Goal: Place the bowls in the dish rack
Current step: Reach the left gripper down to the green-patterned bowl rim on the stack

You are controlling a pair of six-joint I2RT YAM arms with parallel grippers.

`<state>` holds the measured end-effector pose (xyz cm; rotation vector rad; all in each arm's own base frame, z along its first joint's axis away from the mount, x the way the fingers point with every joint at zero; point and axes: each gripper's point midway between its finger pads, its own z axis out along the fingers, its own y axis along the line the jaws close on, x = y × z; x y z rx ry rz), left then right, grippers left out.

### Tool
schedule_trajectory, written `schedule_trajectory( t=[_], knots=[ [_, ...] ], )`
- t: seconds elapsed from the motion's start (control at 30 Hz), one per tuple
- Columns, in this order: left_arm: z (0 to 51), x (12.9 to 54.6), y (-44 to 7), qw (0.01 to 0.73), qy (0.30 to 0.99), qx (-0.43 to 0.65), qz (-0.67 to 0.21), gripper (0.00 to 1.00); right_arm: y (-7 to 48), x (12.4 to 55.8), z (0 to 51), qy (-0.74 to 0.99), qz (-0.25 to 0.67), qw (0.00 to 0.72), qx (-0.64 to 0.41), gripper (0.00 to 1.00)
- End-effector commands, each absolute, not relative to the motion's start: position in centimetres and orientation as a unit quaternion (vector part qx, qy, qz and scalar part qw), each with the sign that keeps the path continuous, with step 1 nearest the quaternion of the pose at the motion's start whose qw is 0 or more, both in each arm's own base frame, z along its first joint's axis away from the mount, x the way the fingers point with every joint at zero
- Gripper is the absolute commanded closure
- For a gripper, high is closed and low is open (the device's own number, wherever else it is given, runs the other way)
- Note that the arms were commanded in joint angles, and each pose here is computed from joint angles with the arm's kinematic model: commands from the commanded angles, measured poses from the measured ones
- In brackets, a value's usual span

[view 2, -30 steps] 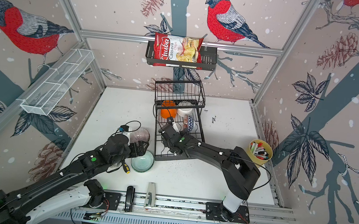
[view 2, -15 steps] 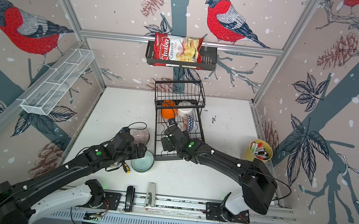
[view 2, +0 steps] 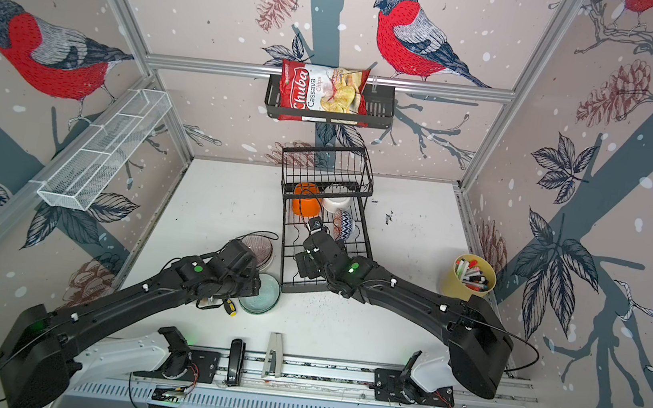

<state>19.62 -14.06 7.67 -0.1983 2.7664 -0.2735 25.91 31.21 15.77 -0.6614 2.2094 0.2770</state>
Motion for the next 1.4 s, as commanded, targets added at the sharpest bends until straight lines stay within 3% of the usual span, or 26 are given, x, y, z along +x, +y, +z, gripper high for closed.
schedule_trajectory(
  t=[0.0, 0.23, 0.67, 0.9, 1.37],
  knots=[
    [7.1, 18.9, -14.0, 0.151, 0.983, -0.064, -0.088, 0.33, 31.4, 26.0, 15.8, 0.871, 0.115, 0.403, -0.255, 0.06],
    [6.3, 18.6, -14.6, 0.130, 0.985, -0.060, -0.091, 0.46, 31.5, 25.9, 15.0, 0.873, 0.109, 0.396, -0.263, 0.06],
    [7.7, 19.0, -14.1, 0.143, 0.984, -0.062, -0.082, 0.49, 31.8, 25.9, 13.6, 0.877, 0.106, 0.384, -0.267, 0.06],
    [7.6, 18.7, -14.0, 0.138, 0.985, -0.061, -0.079, 0.62, 31.8, 25.8, 13.1, 0.879, 0.106, 0.380, -0.269, 0.07],
    [7.1, 18.4, -13.5, 0.134, 0.987, -0.060, -0.065, 0.77, 32.0, 25.7, 12.4, 0.881, 0.107, 0.373, -0.272, 0.07]
  ],
)
